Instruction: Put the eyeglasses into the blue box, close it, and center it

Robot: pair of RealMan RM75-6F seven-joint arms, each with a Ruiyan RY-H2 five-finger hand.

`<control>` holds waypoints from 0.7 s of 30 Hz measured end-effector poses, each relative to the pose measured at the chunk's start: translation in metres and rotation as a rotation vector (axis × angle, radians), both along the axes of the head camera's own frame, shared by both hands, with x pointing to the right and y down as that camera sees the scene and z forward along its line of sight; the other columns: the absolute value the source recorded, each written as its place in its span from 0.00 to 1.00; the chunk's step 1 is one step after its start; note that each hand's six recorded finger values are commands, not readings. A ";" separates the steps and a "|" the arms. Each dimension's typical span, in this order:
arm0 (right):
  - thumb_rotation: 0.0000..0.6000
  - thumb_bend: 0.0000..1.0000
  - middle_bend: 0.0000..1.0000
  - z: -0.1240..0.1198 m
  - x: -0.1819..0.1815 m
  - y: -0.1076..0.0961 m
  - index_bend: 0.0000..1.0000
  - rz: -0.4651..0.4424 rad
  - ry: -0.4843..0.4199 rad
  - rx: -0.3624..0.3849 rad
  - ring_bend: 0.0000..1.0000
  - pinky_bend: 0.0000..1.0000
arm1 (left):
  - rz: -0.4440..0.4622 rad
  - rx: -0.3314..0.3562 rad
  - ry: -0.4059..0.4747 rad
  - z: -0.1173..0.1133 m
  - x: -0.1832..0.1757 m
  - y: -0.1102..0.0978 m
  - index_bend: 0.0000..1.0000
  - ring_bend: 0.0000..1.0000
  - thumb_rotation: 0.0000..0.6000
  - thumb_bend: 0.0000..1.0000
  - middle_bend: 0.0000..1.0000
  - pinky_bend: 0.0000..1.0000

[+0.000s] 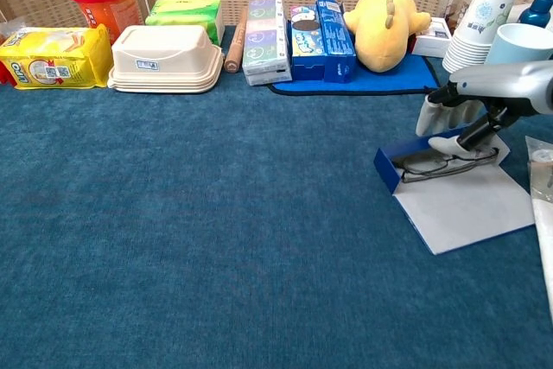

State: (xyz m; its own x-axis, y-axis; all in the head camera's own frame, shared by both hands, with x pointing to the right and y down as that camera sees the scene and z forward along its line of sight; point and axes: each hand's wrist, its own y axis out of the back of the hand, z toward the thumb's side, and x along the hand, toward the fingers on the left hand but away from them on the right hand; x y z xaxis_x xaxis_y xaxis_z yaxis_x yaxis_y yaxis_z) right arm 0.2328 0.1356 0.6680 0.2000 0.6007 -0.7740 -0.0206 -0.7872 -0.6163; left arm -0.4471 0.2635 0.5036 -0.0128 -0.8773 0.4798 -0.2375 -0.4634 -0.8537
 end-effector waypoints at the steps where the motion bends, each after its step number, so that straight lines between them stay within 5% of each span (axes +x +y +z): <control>1: 0.54 0.40 0.35 -0.003 -0.001 0.003 0.29 0.004 -0.002 0.006 0.27 0.26 | 0.001 0.000 0.002 0.000 0.000 0.000 0.11 0.00 1.00 0.28 0.03 0.00; 9: 0.54 0.36 0.35 -0.023 -0.012 0.021 0.27 0.010 -0.034 0.038 0.27 0.26 | 0.003 -0.004 0.004 0.001 0.000 0.001 0.11 0.00 1.00 0.28 0.03 0.00; 21: 0.56 0.37 0.34 -0.014 0.022 -0.005 0.28 0.064 0.031 0.075 0.27 0.26 | 0.008 -0.009 0.003 0.001 0.002 0.001 0.11 0.00 1.00 0.28 0.03 0.00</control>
State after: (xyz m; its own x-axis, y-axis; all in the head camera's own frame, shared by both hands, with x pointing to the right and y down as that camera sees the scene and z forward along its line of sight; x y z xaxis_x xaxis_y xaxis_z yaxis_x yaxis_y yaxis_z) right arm 0.2552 0.1308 0.6543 0.1360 0.6682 -0.7314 0.0083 -0.7390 -0.6736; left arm -0.4447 0.2645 0.5050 -0.0038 -0.8730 0.4878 -0.2362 -0.4732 -0.8487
